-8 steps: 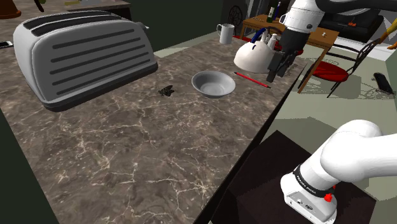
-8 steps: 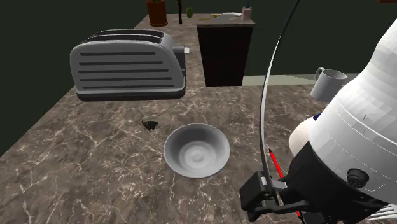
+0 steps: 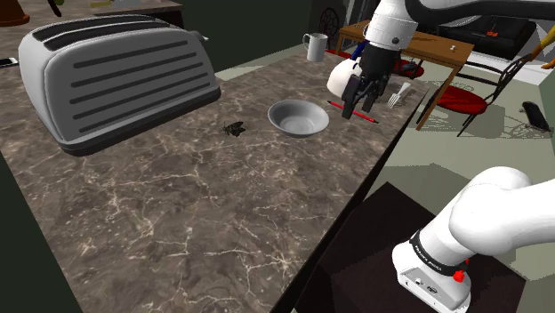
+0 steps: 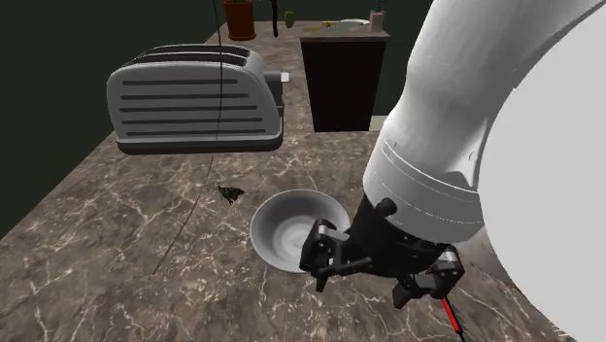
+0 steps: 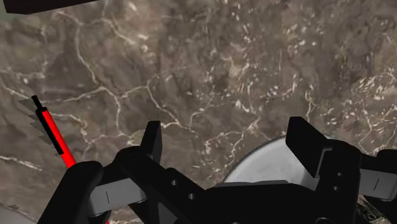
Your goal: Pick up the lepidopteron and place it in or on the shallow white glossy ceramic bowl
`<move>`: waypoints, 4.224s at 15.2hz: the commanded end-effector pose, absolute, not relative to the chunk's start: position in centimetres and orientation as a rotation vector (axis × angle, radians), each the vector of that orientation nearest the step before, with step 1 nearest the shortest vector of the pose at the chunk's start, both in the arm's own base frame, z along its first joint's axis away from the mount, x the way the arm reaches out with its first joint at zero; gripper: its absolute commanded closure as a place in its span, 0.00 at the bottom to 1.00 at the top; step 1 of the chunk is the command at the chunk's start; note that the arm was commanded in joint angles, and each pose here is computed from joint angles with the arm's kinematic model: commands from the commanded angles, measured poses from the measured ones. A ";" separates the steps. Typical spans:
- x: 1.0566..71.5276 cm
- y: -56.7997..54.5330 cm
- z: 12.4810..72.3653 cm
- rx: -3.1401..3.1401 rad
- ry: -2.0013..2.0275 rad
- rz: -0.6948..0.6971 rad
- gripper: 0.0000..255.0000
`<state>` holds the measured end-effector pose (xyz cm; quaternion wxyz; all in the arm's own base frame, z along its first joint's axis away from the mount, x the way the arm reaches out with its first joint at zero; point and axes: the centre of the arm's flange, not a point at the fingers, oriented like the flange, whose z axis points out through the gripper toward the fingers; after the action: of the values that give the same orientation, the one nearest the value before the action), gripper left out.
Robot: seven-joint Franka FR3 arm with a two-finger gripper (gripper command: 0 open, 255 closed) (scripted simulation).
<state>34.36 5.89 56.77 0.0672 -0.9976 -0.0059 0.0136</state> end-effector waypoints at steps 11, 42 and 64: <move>42.4 18.9 55.3 -2.970 0.184 0.029 0.00; 52.7 31.8 50.1 -2.919 0.388 0.016 1.00; 52.7 31.8 58.0 -2.919 0.388 0.016 1.00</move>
<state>52.76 31.88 57.43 0.0983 -0.9865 0.1311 0.0053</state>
